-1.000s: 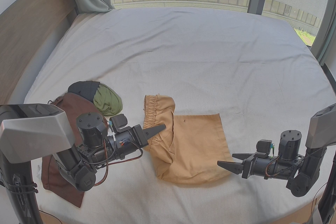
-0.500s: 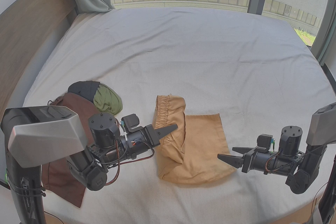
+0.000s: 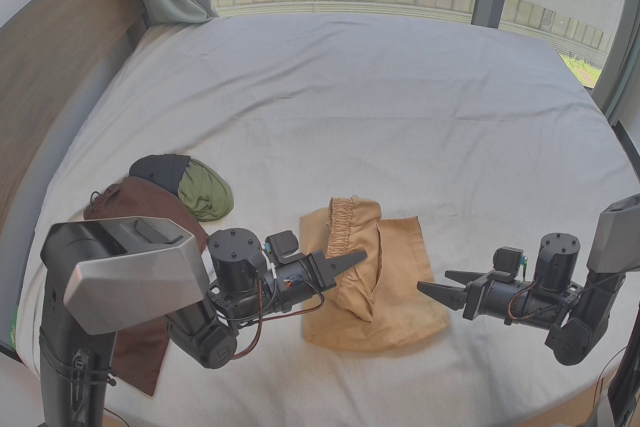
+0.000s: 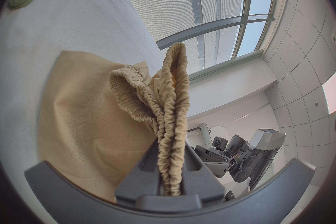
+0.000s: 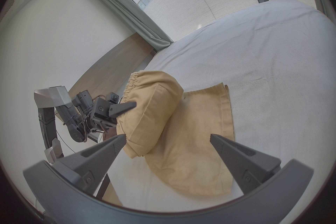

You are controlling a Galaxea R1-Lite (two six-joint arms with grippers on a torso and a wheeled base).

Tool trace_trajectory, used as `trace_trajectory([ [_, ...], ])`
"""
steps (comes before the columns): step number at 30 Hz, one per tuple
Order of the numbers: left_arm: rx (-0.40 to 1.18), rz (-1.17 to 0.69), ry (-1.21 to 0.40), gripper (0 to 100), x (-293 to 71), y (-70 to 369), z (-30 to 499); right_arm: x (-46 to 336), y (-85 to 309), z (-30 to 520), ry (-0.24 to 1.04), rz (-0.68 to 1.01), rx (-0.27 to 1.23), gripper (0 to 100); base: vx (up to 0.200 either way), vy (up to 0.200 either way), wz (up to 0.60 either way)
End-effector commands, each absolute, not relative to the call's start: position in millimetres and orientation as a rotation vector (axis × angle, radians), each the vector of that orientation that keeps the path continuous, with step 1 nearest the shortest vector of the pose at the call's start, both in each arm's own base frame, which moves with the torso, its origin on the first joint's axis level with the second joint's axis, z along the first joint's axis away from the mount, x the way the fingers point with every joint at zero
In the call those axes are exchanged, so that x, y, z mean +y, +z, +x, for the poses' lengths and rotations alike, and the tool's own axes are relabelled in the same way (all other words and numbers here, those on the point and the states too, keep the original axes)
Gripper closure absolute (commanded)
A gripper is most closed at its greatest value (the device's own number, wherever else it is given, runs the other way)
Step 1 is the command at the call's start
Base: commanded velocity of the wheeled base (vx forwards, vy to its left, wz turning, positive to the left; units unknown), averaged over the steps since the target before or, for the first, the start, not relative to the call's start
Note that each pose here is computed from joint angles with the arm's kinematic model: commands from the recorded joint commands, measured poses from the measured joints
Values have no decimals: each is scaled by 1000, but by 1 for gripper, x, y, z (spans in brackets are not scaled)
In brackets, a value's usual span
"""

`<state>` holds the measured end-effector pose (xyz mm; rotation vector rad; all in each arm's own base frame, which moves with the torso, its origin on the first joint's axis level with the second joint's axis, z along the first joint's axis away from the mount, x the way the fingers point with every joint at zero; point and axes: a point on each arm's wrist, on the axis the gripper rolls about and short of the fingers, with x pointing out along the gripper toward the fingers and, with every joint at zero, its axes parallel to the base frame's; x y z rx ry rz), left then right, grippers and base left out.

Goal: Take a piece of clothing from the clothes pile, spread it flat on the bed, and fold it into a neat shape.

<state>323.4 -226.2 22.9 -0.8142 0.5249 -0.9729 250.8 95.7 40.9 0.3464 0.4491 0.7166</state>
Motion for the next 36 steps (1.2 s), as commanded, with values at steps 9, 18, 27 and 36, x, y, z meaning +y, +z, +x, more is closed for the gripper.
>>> trace_trajectory([
  [9, 544, -813, -955, 100, -235, 1, 330, 95, 42, 253, 713, 348, 437, 0, 0, 0, 0],
  [18, 497, -807, -930, 0, -232, 8, 333, 95, 40, 253, 714, 347, 447, 0, 0, 0, 0],
  [27, 414, -724, -869, 0, -214, 21, 332, 98, 37, 249, 716, 368, 479, 0, 0, 0, 0],
  [36, 315, -656, -807, 0, -170, 56, 329, 120, 23, 242, 759, 366, 550, 0, 0, 0, 0],
])
